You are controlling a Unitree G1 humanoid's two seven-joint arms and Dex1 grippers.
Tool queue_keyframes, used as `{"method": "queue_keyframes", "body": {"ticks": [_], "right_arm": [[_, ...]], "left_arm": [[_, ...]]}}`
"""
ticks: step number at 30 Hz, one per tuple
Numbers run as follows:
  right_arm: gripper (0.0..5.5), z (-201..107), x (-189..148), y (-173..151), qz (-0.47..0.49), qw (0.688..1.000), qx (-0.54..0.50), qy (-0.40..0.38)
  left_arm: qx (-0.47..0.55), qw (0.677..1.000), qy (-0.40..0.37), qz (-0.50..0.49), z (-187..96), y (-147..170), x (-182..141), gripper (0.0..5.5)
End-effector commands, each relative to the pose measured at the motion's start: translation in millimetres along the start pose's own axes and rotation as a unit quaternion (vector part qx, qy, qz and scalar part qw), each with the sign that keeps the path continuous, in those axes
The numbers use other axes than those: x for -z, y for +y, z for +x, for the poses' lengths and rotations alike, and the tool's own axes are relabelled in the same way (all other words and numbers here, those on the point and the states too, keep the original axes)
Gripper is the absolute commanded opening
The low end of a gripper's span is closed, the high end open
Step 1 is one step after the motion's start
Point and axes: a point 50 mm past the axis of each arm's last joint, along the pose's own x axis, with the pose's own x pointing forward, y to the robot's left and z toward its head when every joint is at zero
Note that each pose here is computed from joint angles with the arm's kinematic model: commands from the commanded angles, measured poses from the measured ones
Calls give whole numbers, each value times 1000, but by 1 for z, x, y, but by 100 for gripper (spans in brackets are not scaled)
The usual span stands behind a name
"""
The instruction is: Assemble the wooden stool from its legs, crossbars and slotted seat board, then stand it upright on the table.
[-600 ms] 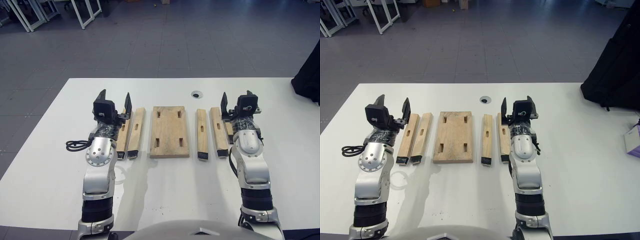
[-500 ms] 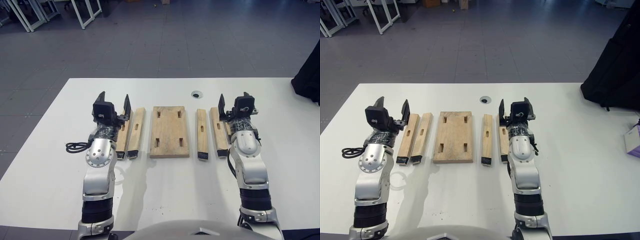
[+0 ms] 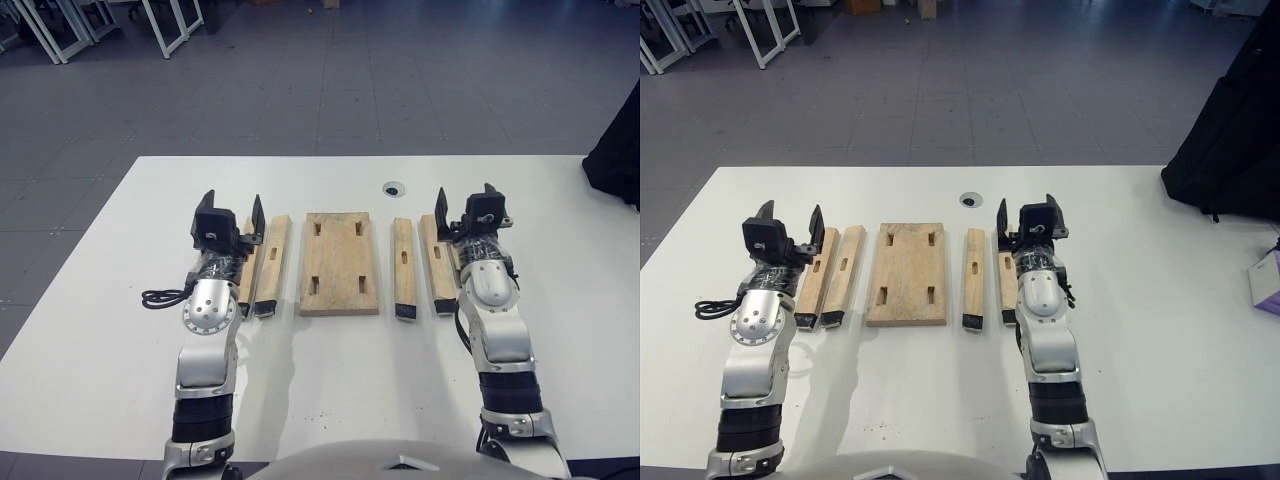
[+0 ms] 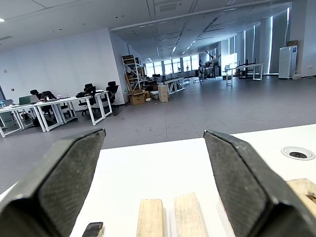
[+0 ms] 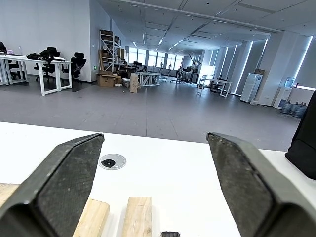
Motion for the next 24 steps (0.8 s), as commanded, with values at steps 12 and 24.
{"method": "queue_keyframes", "body": {"ticks": [12,24], "right_arm": [[384,12,0,-5,-11,1000,-12,-7],[384,-6,43,-59,51,988,31,140]], "left_arm": [[-4,1000,-7,-20,4,-11,3,368],[-25,999,1,-26,-5,-15,8,368]]}}
